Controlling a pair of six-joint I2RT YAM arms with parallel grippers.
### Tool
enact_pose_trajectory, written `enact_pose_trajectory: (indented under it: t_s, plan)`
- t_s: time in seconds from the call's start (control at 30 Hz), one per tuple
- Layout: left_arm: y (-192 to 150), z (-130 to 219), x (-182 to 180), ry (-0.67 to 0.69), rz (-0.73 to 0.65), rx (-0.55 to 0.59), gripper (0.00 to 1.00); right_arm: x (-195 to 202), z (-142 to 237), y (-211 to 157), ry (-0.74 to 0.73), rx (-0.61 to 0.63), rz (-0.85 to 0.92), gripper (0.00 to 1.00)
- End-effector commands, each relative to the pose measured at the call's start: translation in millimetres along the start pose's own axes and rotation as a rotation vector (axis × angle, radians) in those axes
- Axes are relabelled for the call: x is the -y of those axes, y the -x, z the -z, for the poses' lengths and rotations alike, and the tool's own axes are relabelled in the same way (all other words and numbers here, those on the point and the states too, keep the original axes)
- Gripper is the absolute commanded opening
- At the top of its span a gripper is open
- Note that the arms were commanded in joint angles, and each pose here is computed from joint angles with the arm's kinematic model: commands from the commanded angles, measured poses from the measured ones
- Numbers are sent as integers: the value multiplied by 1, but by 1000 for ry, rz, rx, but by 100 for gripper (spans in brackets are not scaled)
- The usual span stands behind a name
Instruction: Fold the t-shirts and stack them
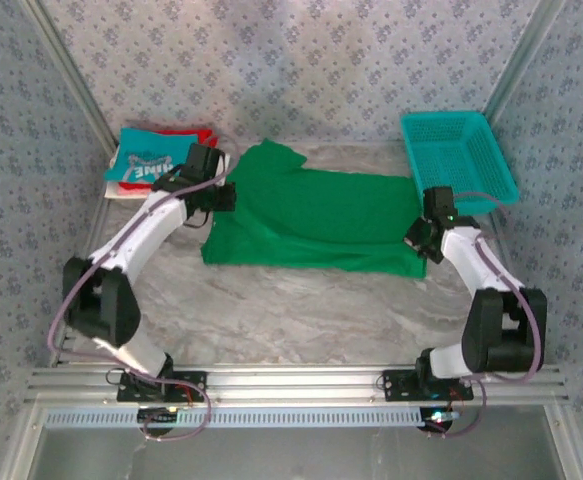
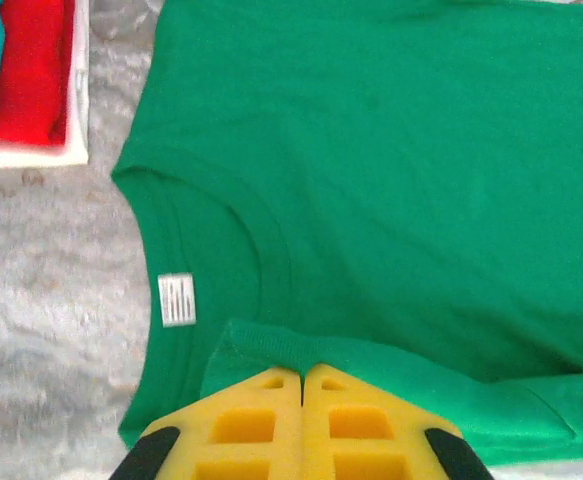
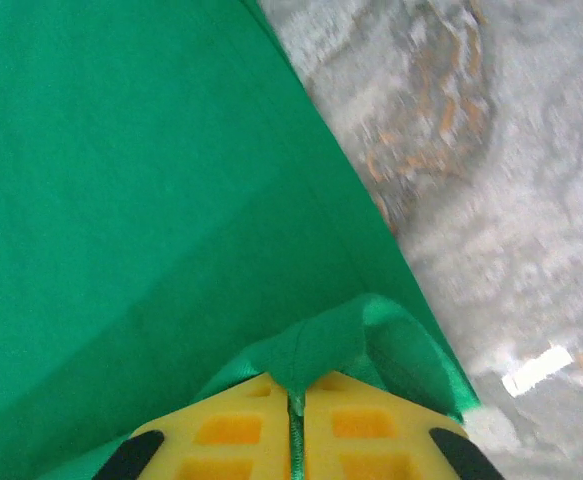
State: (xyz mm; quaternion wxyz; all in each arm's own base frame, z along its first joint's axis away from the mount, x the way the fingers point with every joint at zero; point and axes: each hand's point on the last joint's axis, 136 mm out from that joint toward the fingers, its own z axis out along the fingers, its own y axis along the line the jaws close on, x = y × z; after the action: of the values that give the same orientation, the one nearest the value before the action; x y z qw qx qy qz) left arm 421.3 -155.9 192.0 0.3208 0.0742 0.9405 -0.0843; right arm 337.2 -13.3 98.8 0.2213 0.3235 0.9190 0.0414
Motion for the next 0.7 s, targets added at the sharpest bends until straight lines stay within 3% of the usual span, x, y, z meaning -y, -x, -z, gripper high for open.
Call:
enact_pose_trajectory:
  t_s: [0.0, 0.07, 0.13, 0.2, 0.37, 0.5, 0.67]
  plan:
    - [40, -18, -2, 23, -101, 19, 25, -12, 2, 37, 7, 53, -10, 13]
    - [57, -18, -2, 26, -80, 17, 27, -17, 10, 51, 16, 70, -21, 16]
    - [67, -3, 4, -1, -34, 49, 30, -18, 23, 58, 16, 89, 21, 25]
    - [64, 17, 12, -51, 22, 97, 34, -18, 38, 58, 33, 118, 26, 27]
    - [-6, 32, 13, -77, 117, 78, 40, -10, 54, 24, 68, 111, 87, 41]
    - [-71, 10, -12, -39, 158, 8, 41, -12, 48, -12, 149, 55, 116, 41]
    - [-100, -27, -28, -29, 195, -99, 41, -20, 17, -40, 127, -29, 164, 37]
